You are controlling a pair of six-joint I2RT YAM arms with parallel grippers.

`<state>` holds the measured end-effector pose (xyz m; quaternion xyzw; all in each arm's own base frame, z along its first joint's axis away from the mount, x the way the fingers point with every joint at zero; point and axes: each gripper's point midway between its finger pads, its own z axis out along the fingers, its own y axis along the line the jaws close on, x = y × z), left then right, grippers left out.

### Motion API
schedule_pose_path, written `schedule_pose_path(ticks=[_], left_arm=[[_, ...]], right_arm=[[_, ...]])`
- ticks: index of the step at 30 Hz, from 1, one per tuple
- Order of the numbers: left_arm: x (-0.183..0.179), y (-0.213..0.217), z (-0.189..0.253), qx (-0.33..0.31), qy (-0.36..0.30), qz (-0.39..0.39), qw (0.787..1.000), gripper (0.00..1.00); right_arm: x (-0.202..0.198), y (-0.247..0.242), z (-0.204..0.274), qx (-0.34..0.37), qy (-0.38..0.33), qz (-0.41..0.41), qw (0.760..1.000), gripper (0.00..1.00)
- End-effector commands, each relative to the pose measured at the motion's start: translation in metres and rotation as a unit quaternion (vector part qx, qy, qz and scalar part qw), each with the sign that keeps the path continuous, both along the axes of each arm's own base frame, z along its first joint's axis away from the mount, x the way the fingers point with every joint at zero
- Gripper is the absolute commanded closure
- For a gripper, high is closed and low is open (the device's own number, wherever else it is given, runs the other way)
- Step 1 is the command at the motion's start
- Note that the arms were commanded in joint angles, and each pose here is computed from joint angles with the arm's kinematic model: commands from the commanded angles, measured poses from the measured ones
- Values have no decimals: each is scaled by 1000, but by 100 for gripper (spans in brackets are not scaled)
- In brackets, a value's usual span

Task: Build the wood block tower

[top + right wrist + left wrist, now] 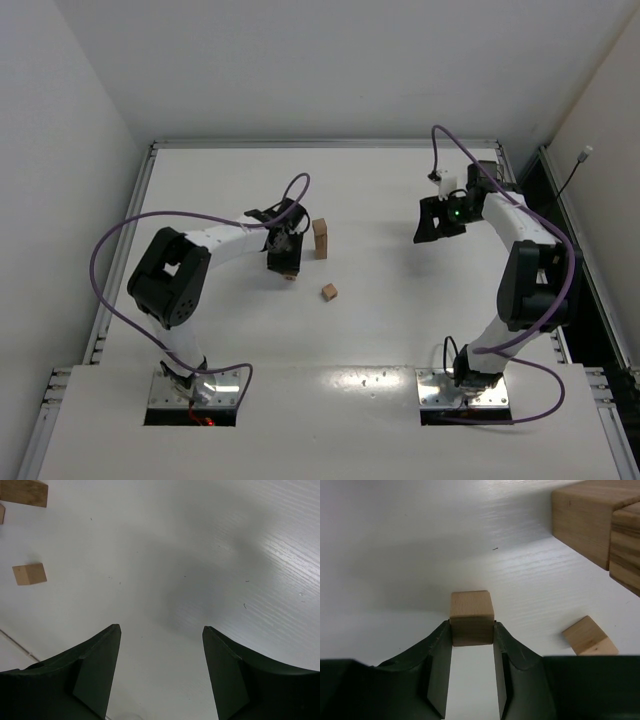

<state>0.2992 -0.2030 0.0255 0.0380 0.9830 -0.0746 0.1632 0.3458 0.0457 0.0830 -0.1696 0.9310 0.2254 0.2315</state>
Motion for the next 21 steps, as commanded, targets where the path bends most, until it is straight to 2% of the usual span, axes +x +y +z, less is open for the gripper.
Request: schedule_pose_path(ticks=[1,7,9,11,12,15,16,17,18,19,21], left_arm=[[13,-5,11,-16,-22,-8,1000,98],[31,24,45,0,-80,-50,996,100],[43,36,73,-1,-117,-100,988,100],[45,38,95,-29,-133,-148,980,100],[55,49,105,-27,-152,-180,972,100],[52,48,127,-54,-155,-252,954,100],[61,50,139,-51,-173,-287,941,100],[59,42,149,-78,-182,-314,929,100],[54,40,150,-85,-171,-338,922,100],[65,36,168,-78,-199,-362,907,100],[65,28,173,-97,-194,-392,894,100]], right_arm=[[8,2,7,10,-21,8,1000,37],[8,4,8,18,-25,15,999,38],[7,8,11,30,-26,20,999,38],[7,13,11,33,-29,30,999,40],[7,13,11,31,-32,34,998,40],[6,16,11,31,-32,38,998,40],[6,18,9,37,-28,40,998,40],[6,18,9,37,-28,40,998,40],[6,19,10,43,-28,42,998,40],[6,19,10,41,-31,47,998,40],[6,21,14,46,-36,49,997,40]])
